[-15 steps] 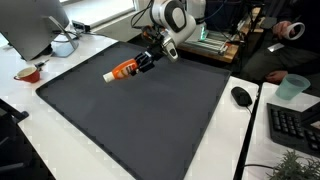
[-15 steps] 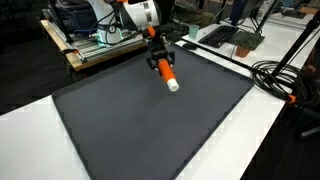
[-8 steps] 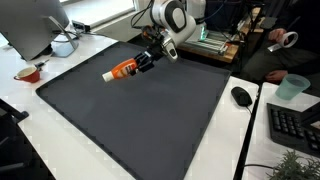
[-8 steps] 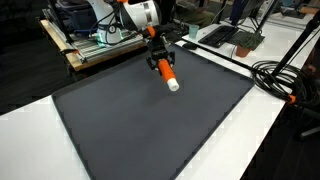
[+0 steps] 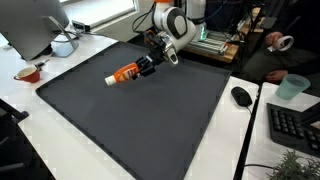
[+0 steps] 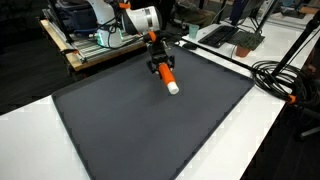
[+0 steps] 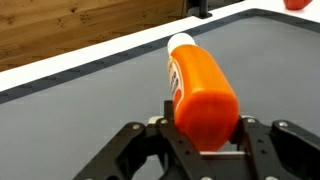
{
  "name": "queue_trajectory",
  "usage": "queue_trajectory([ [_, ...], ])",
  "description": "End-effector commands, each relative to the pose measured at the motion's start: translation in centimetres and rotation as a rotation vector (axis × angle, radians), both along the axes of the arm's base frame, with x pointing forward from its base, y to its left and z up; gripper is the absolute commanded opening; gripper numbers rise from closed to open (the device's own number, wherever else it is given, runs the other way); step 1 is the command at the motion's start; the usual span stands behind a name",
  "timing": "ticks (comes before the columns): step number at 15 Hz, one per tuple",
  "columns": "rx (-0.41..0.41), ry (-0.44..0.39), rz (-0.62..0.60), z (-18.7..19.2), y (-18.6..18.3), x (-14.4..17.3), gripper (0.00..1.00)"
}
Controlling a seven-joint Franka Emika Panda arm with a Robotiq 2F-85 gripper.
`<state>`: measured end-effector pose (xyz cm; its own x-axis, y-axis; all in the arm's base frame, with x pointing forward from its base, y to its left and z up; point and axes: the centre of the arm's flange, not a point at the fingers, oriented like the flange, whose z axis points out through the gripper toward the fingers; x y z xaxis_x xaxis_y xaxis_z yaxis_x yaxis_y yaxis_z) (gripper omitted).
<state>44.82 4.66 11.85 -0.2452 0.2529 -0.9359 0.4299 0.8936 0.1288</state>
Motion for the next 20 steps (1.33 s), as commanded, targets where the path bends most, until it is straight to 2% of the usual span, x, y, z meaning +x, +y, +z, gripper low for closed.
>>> queue_trajectory([
  [1, 0.001, 0.05, 0.0, -1.5, -1.0, 0.7, 0.21],
  [8, -0.009, 0.062, -0.03, -3.4, -1.8, 1.7, 0.21],
  [20, 0.01, 0.12, -0.009, -5.0, -1.7, 2.6, 0.21],
])
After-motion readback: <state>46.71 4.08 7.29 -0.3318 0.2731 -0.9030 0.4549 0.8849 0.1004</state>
